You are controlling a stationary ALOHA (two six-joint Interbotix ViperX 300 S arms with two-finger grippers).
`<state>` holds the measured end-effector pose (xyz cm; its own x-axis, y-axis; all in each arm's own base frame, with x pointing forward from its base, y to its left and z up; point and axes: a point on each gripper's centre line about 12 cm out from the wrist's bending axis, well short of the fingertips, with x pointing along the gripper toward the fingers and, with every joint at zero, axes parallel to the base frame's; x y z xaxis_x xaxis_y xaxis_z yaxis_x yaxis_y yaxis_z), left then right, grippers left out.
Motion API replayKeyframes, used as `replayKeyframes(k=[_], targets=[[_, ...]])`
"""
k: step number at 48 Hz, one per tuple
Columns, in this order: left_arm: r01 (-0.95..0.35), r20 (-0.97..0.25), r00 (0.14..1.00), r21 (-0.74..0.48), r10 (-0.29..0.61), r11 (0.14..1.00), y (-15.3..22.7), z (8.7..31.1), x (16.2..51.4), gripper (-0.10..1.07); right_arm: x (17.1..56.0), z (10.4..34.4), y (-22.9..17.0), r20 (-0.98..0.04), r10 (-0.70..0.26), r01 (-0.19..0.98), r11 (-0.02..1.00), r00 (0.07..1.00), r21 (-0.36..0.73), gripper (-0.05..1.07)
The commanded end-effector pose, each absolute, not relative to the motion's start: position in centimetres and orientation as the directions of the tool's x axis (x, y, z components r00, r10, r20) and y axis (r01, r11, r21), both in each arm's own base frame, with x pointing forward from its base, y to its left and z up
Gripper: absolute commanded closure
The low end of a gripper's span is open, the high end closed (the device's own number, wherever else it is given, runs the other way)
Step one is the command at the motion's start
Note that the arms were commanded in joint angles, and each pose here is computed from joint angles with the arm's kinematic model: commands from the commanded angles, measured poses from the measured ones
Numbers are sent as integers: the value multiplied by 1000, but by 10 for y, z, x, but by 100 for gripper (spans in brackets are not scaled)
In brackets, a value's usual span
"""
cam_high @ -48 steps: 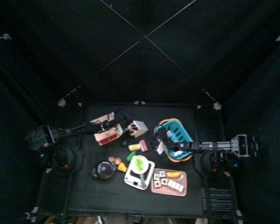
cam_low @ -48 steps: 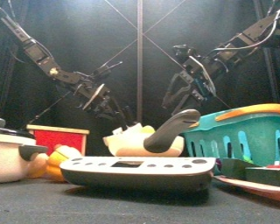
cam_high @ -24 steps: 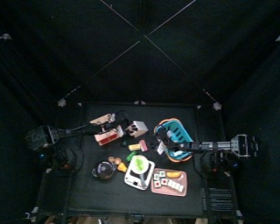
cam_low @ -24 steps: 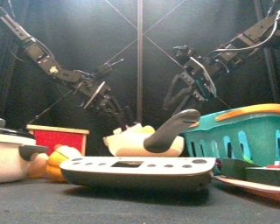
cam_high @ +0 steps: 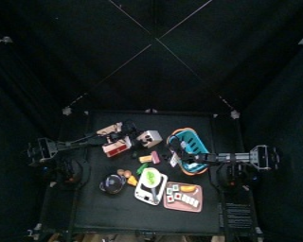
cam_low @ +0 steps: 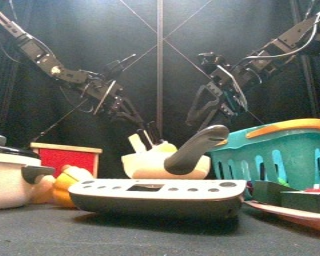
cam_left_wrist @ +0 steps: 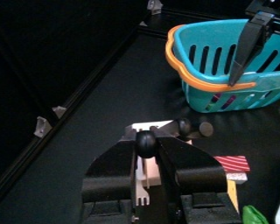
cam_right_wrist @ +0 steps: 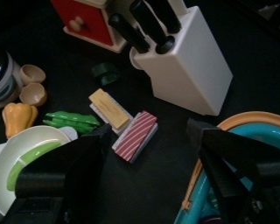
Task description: Grab cleaver
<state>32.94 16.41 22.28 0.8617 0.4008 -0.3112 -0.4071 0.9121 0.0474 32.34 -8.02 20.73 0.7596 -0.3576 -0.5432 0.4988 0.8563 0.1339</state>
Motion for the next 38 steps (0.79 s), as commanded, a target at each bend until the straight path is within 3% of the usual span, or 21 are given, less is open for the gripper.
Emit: replayKeyframes(k=[1,38], targets=[[-406,-282,870,51,403,912,162,233,326,49,324,217,-80,-520,-361,496,856,774,143,3],[-411,-165,894,66,416,909,126,288,261,49,328,213,-82,-529,-362,499,855,768,139,3]])
